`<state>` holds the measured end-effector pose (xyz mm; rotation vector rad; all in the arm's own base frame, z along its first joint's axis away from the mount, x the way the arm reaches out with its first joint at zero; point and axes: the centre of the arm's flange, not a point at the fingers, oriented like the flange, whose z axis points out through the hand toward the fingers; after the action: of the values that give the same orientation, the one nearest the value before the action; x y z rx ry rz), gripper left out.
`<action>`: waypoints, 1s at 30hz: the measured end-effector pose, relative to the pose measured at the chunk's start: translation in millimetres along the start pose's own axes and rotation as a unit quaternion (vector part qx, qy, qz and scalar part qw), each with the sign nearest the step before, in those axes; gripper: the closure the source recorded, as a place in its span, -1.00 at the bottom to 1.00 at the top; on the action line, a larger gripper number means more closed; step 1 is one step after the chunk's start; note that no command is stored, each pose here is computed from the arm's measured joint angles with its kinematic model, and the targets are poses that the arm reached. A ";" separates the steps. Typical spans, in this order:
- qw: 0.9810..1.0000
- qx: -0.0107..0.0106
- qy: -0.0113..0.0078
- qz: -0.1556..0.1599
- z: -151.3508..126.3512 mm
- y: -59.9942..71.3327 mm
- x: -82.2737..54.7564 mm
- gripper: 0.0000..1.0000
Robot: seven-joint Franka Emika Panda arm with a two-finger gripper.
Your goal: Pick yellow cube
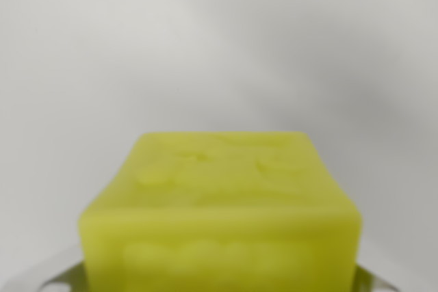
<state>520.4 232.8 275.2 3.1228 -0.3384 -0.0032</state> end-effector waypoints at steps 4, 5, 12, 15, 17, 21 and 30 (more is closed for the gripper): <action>1.000 0.000 0.000 0.000 -6.8 0.0 0.0 1.00; 1.000 0.000 0.000 0.000 -8.4 0.0 0.0 1.00; 1.000 0.000 0.000 0.000 -20.1 0.0 0.0 1.00; 1.000 0.000 0.000 0.000 -25.1 0.0 0.0 1.00; 1.000 0.000 0.000 0.000 -28.4 0.0 0.0 1.00; 1.000 0.000 0.000 0.000 -35.1 0.0 0.0 1.00; 1.000 0.000 0.000 0.000 -50.1 0.0 -0.1 1.00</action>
<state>520.4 232.9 325.3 3.1227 -0.3378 -0.0032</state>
